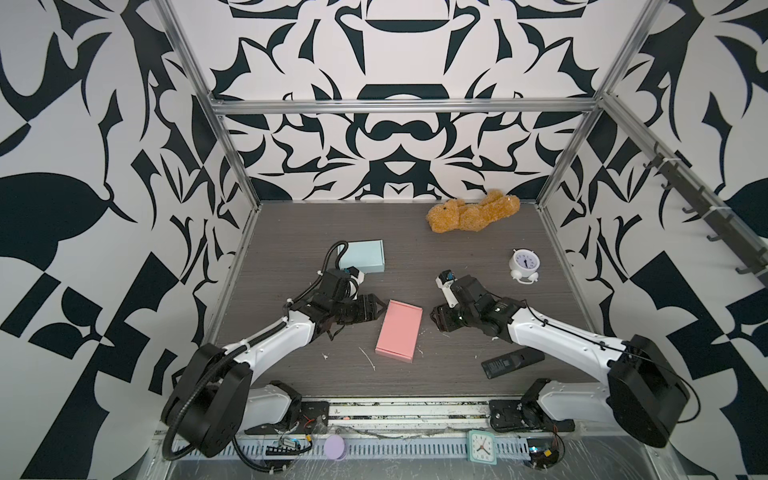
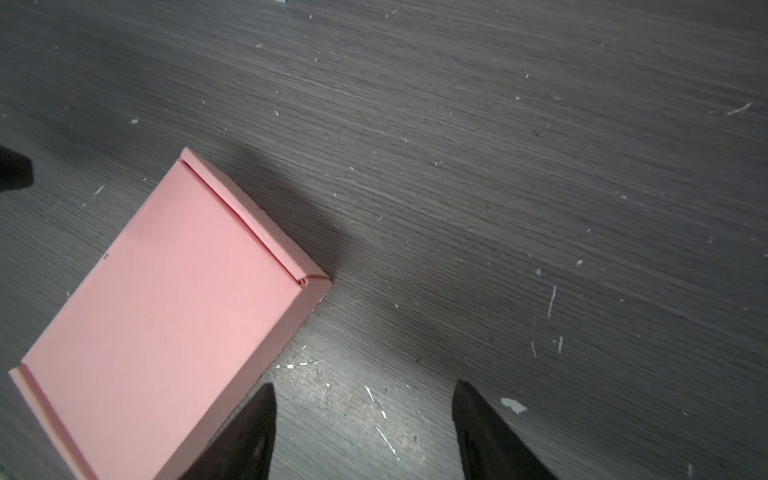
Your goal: Fold the paper box
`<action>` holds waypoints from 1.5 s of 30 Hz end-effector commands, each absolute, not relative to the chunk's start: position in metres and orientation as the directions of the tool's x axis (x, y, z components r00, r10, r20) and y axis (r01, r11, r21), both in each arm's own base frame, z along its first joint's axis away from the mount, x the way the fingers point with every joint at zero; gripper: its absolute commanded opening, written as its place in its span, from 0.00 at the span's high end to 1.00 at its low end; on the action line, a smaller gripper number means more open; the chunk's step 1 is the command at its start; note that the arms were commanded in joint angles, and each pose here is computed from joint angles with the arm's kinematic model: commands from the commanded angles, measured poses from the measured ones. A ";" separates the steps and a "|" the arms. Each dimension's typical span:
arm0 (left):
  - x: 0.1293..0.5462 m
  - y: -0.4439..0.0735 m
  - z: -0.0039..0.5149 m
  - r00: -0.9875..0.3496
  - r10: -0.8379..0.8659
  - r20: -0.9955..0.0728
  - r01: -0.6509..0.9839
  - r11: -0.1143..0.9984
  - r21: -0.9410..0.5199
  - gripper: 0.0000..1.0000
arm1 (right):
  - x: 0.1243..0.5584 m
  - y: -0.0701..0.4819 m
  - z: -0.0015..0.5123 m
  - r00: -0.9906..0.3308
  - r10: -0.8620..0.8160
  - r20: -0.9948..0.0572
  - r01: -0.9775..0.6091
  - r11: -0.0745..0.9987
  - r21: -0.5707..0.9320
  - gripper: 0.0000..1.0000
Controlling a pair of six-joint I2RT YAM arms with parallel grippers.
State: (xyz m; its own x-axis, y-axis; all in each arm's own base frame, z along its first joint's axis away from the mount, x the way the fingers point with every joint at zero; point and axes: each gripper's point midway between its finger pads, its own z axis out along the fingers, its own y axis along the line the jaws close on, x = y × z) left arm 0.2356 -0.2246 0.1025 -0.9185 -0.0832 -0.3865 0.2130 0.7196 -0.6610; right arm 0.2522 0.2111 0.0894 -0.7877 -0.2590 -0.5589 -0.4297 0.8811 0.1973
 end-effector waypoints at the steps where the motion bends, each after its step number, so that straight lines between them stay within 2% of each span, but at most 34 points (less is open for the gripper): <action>1: 0.213 -0.218 0.100 -0.933 -0.066 -0.354 0.196 0.730 -0.654 0.23 | 0.261 0.217 0.114 -0.752 -0.291 -0.592 -0.473 0.863 0.177 0.28; 20: 0.135 -0.220 0.117 -0.930 0.093 -0.356 0.320 0.684 -0.656 0.09 | 0.290 0.269 0.144 -0.727 -0.336 -0.598 -0.584 0.761 0.282 0.09; 32: 0.108 -0.226 0.114 -0.922 0.186 -0.341 0.380 0.609 -0.696 0.07 | 0.294 0.300 0.139 -0.752 -0.364 -0.549 -0.619 0.676 0.399 0.08; 45: 0.116 -0.252 0.094 -0.922 0.215 -0.321 0.384 0.604 -0.698 0.07 | 0.296 0.319 0.100 -0.789 -0.412 -0.456 -0.606 0.645 0.466 0.08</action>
